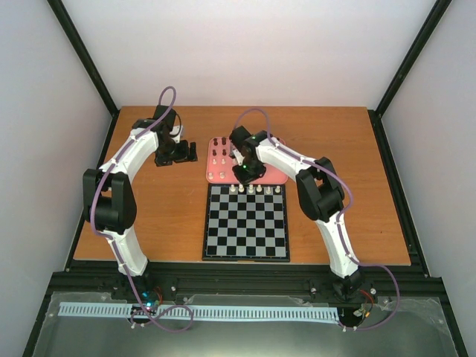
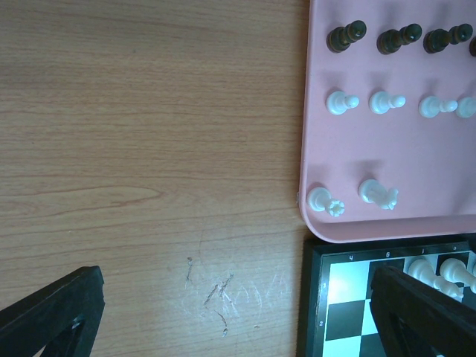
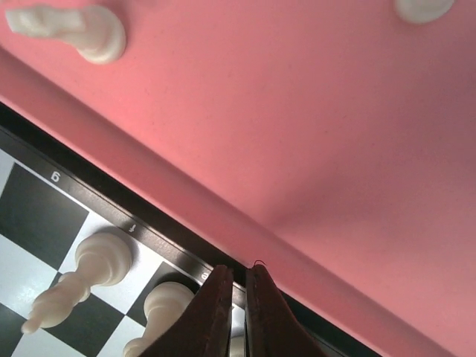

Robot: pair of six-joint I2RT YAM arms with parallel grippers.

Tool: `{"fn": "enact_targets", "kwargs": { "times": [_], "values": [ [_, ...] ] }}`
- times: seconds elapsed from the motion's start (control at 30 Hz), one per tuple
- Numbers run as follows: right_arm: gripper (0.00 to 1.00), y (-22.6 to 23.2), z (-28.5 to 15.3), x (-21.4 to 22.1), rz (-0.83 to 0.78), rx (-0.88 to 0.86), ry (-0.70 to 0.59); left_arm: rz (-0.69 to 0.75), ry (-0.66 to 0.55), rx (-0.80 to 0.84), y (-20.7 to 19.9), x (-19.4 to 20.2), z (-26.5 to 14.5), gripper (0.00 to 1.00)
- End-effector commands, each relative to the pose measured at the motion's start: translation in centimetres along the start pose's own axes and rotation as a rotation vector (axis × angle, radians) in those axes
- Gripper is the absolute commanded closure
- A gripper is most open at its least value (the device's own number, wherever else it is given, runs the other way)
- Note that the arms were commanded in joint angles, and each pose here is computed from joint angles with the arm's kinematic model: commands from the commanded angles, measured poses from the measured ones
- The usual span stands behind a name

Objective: Set up the chess pieces on the board
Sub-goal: Adjust the chess piece on the chessboard, then pick up the chess piece from the storage box.

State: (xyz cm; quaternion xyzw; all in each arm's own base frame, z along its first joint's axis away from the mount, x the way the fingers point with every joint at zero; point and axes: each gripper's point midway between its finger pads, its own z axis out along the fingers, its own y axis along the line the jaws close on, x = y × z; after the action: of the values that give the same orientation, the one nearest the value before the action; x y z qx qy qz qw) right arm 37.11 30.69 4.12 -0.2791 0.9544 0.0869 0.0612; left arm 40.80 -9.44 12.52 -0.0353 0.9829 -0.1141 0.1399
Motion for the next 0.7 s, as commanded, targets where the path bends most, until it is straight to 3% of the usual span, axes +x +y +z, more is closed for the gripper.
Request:
{"fn": "enact_targets", "kwargs": {
  "times": [0.0, 0.17, 0.33, 0.4, 0.67],
  "values": [
    [0.91, -0.1, -3.2, -2.6, -0.003, 0.041, -0.102, -0.003, -0.029, 0.011, -0.3, -0.7, -0.6, 0.0],
    [0.89, 0.6, -4.7, -4.6, -0.009, 0.02, -0.155, -0.003, -0.032, 0.01, -0.3, -0.9, -0.7, 0.0],
    [0.65, 2.0, -5.6, -6.7, -0.026, -0.049, -0.203, -0.002, -0.032, 0.008, -0.3, -0.9, -0.7, 0.0],
    [0.6, 2.5, -5.4, -7.2, -0.03, -0.075, -0.205, -0.002, -0.035, 0.005, -0.3, -0.9, -0.8, 0.0],
    [0.58, 5.0, -3.8, -7.6, -0.073, -0.153, -0.184, -0.099, -0.038, -0.062, 2.3, -0.8, -1.1, 0.0]
  ]
}}
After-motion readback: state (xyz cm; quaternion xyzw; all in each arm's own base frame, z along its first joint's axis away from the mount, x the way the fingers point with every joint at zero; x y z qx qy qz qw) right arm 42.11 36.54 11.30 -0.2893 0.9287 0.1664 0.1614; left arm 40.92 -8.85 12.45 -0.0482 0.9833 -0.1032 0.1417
